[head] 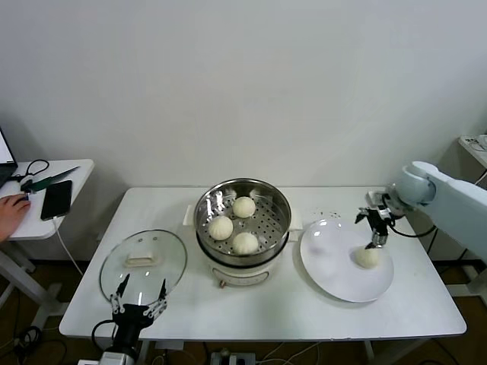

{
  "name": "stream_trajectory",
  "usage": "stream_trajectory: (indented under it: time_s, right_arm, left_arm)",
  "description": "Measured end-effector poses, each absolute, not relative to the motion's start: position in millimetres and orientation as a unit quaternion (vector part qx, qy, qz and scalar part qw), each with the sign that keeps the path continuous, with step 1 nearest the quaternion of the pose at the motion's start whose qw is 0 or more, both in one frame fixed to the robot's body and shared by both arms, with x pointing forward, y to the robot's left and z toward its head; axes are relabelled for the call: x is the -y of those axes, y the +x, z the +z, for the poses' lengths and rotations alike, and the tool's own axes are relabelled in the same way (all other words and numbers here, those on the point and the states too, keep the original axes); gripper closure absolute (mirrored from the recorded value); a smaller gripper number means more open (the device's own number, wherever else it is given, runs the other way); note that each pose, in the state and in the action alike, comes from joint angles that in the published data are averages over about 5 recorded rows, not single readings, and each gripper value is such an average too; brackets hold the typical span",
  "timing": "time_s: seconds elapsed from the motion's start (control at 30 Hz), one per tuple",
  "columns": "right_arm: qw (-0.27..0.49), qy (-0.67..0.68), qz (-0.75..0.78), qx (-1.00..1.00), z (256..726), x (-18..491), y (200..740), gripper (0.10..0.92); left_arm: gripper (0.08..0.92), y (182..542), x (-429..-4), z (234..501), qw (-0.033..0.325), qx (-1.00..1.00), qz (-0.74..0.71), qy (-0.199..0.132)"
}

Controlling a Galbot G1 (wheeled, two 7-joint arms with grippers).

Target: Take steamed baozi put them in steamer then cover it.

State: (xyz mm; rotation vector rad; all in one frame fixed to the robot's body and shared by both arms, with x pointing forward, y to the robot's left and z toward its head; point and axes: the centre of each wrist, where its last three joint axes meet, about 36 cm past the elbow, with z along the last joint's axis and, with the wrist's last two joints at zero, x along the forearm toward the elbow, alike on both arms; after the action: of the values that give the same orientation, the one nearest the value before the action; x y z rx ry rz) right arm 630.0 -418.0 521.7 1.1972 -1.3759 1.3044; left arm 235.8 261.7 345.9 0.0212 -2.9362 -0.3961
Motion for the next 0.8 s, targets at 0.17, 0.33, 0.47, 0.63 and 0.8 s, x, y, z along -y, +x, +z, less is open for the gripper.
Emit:
stream_trajectory:
  time_s: [0.17,0.33,0.47,0.63,0.8]
  right_arm:
    - [0.453,0.468,0.516,0.556,501,432,627,0.200]
    - [0.463,0.461,0.509,0.560,487,438,628,0.200]
    - [0.469,0.460,0.505,0.560,476,437,631,0.200]
    - [0.474,0.462,0.500,0.558,465,434,635,0.200]
    - [0.478,0.464,0.497,0.556,457,432,638,0.200]
  left_arm:
    - [0.177,235,-261,344,0.092,0.987,-0.134,0.008]
    - [0.177,235,-261,342,0.094,0.986,-0.136,0.008]
    - [0.177,234,-261,341,0.097,0.986,-0.136,0.008]
    - [0.177,234,-261,340,0.098,0.986,-0.137,0.008]
    - [0.177,235,-262,339,0.099,0.986,-0.137,0.009]
